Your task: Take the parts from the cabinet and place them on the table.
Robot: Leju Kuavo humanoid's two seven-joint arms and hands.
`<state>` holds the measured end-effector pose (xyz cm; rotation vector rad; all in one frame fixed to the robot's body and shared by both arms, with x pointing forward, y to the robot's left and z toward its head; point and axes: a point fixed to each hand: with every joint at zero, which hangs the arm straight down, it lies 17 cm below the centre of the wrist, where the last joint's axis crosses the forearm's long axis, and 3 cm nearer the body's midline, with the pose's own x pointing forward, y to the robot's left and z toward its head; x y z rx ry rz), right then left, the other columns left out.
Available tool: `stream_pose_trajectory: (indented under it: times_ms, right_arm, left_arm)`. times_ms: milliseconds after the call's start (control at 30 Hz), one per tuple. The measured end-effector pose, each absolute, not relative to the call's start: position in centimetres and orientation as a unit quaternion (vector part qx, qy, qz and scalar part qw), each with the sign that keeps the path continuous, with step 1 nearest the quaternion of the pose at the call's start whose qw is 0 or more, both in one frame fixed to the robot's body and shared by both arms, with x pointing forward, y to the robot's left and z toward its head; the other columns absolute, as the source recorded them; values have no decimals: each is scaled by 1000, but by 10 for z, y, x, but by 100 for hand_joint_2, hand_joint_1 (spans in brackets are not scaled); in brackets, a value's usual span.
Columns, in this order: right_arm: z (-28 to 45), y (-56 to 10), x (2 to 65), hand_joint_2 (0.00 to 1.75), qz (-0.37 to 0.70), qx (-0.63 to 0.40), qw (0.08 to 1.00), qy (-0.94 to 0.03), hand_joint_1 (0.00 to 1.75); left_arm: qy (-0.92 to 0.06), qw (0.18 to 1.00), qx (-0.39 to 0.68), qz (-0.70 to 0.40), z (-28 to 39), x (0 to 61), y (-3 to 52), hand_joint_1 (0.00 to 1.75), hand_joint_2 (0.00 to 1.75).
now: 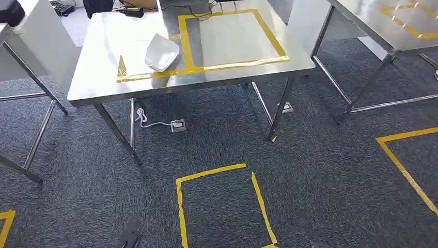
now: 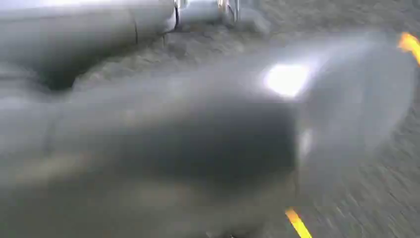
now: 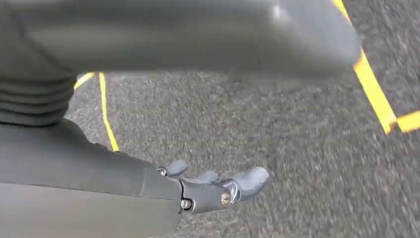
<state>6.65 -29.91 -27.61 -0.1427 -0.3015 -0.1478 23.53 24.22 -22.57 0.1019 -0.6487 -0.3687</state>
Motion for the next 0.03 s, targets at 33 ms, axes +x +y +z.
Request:
stream_pose_trajectory:
  times_ms: [33]
  right_arm:
    - [-276, -296, 65, 0, -69, -65, 984, -148, 0]
  left_arm:
    - [-303, 937, 44, -167, -231, 221, 243, 0, 0]
